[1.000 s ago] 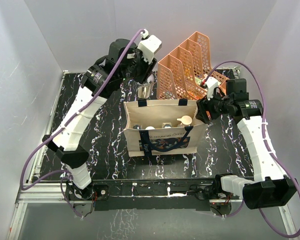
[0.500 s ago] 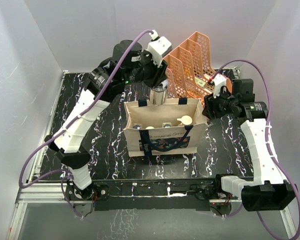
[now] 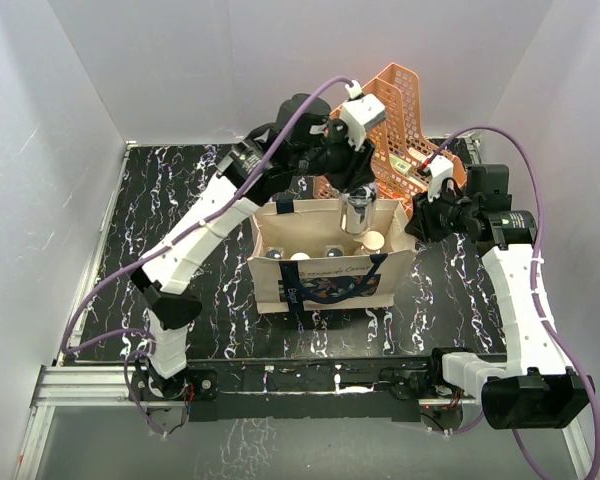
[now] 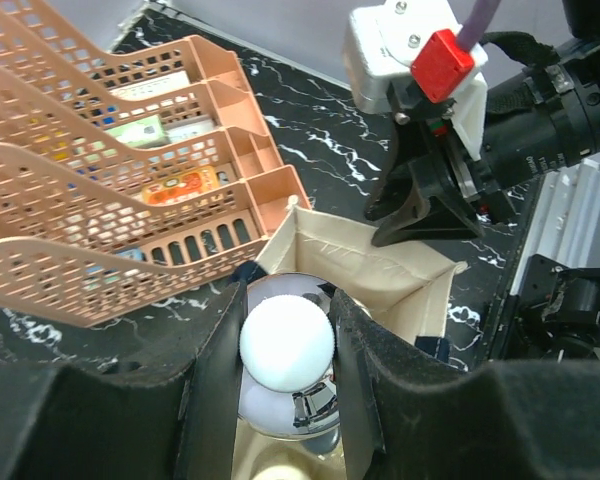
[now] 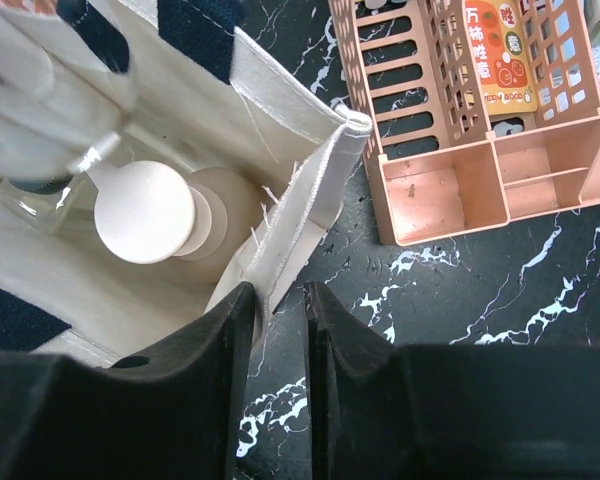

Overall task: Place the personal care products into the canvas bag
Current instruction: Adjust the object.

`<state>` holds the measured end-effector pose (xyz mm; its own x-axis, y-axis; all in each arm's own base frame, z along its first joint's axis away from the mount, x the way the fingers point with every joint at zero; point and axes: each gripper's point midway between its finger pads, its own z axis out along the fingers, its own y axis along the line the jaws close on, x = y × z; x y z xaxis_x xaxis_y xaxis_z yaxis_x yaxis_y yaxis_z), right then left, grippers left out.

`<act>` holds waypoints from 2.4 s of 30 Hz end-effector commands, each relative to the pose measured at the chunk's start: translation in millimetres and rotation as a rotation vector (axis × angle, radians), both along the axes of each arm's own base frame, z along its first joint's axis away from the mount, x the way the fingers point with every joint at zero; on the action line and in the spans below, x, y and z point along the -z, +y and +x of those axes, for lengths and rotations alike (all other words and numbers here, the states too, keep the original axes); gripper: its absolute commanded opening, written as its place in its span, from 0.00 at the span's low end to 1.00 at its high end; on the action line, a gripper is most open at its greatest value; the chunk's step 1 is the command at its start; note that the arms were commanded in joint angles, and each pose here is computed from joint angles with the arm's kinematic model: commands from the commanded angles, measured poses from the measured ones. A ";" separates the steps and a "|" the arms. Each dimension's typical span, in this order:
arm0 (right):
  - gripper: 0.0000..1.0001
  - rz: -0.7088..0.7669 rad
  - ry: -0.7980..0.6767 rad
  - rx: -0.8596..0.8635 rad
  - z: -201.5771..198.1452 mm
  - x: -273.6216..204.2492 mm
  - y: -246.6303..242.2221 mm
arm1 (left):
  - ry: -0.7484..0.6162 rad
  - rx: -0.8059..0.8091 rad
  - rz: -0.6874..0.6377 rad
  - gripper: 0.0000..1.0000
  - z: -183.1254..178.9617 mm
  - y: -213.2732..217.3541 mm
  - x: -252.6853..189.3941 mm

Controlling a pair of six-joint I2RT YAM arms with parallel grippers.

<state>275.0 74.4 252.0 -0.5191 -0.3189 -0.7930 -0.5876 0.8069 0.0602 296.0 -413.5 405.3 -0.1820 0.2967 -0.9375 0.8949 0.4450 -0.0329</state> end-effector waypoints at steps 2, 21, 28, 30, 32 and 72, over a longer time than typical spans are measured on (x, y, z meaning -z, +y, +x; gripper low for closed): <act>0.29 0.048 -0.063 -0.006 2.7 -11.9 1.3 | -0.086 0.077 -0.216 0.00 -19.7 -23.0 -66.6; 0.08 0.144 -0.079 0.078 9.1 -19.6 -7.1 | 0.009 0.080 -0.239 0.00 -9.1 -50.6 -34.3; 0.08 0.158 -0.063 0.071 10.8 -19.0 -5.1 | 0.051 0.086 -0.247 0.00 -5.3 -62.1 -19.0; 0.08 0.158 -0.065 0.070 11.1 -20.0 -5.0 | 0.043 0.092 -0.263 0.00 -4.9 -64.9 -23.8; 0.08 0.158 -0.067 0.070 11.2 -20.9 -5.1 | 0.021 0.090 -0.276 0.00 -2.6 -65.1 -31.2; 0.08 0.174 -0.085 0.114 19.4 -48.2 -7.9 | 0.094 0.081 -0.352 0.00 3.3 -82.4 -24.1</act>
<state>281.9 72.0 261.2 -0.5955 -0.1063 -0.7963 -0.4828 0.8396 0.2489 321.0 -506.5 369.0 -0.3164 0.0923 -0.9441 0.8798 0.4007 -0.2557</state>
